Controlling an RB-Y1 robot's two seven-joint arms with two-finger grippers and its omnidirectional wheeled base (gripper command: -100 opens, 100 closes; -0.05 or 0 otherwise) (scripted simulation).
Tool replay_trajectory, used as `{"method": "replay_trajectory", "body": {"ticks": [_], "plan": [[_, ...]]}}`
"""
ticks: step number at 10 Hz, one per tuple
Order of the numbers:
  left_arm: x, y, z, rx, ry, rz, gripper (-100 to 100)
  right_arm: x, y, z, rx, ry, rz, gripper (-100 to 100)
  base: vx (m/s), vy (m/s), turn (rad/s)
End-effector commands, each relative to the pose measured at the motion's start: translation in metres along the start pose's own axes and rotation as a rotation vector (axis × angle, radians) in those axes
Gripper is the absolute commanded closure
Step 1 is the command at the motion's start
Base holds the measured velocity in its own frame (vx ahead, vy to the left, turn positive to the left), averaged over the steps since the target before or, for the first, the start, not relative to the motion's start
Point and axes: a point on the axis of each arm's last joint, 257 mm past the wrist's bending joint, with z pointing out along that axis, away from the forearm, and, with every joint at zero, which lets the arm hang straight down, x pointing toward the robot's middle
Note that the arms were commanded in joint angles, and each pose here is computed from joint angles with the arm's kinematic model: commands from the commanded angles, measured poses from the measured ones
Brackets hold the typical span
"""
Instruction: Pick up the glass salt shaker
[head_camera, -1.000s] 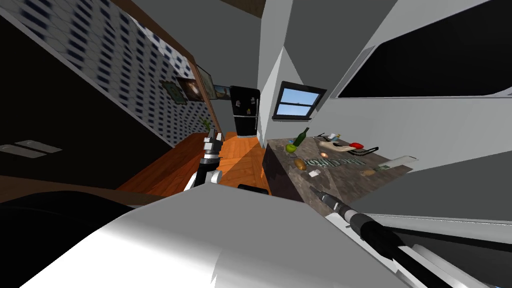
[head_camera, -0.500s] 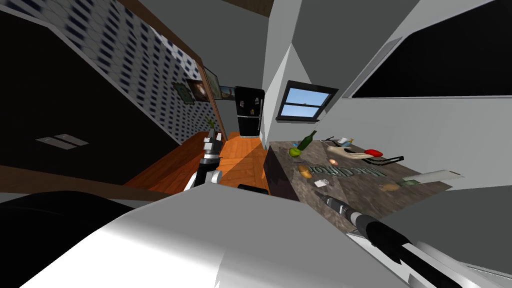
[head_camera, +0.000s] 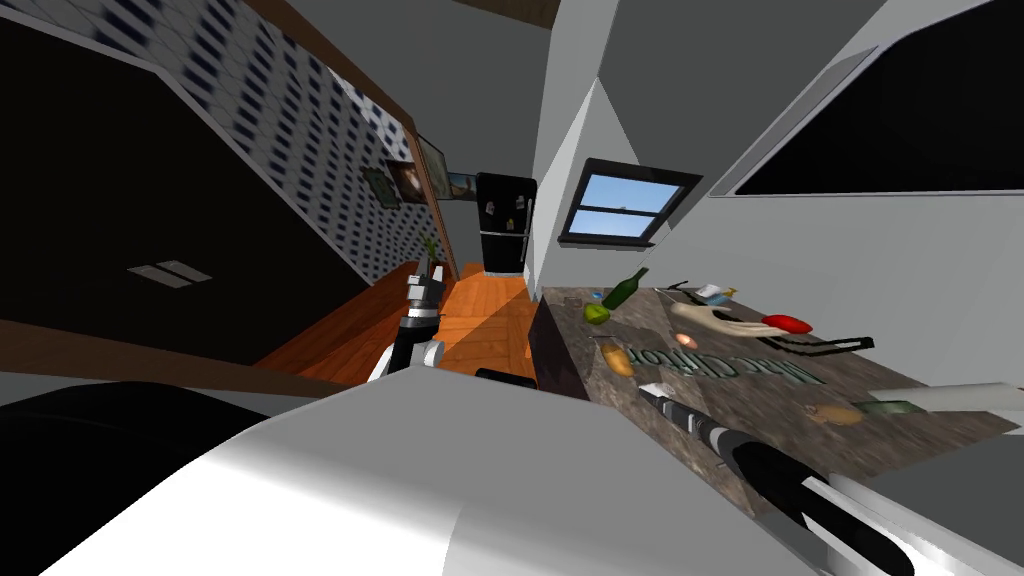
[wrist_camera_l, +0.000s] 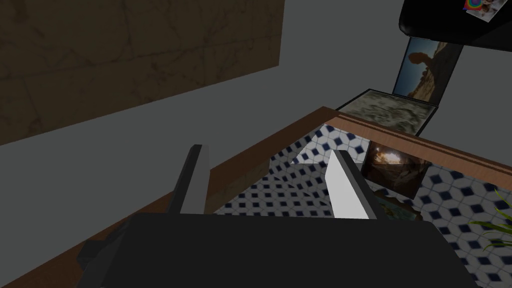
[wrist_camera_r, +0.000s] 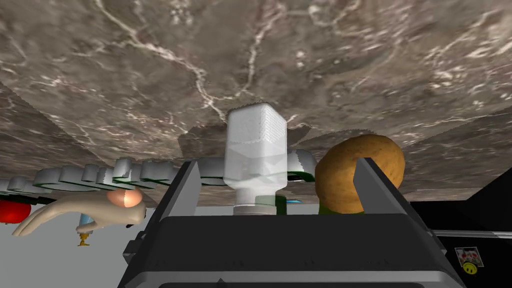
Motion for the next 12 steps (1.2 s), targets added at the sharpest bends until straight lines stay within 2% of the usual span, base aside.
{"method": "replay_trajectory", "body": {"ticks": [1,2,3,6,7,8,12], "plan": [[0.0,0.0,0.0,0.0,0.0,0.0,0,0.0,0.0,0.0,0.0,0.0,0.0,-100,0.038,-0.032,0.036],[0.0,0.0,0.0,0.0,0.0,0.0,0,0.0,-0.002,0.0,0.005,0.002,0.0,0,0.008,-0.006,-0.003],[0.0,0.0,0.0,0.0,0.0,0.0,0,0.009,-0.01,0.002,0.016,0.0,0.014,-100,0.021,0.001,0.119],[0.0,0.0,0.0,0.0,0.0,0.0,0,0.025,-0.021,0.006,0.03,0.001,0.034,-100,0.03,0.005,0.104],[0.0,0.0,0.0,0.0,0.0,0.0,0,0.021,-0.019,0.005,0.027,0.0,0.03,-100,0.012,0.001,0.015],[0.0,0.0,0.0,0.0,0.0,0.0,0,0.022,-0.02,0.005,0.027,0.001,0.03,100,0.0,0.0,0.0],[0.0,0.0,0.0,0.0,0.0,0.0,0,0.021,-0.02,0.005,0.027,0.0,0.03,100,0.0,0.0,0.0]]}}
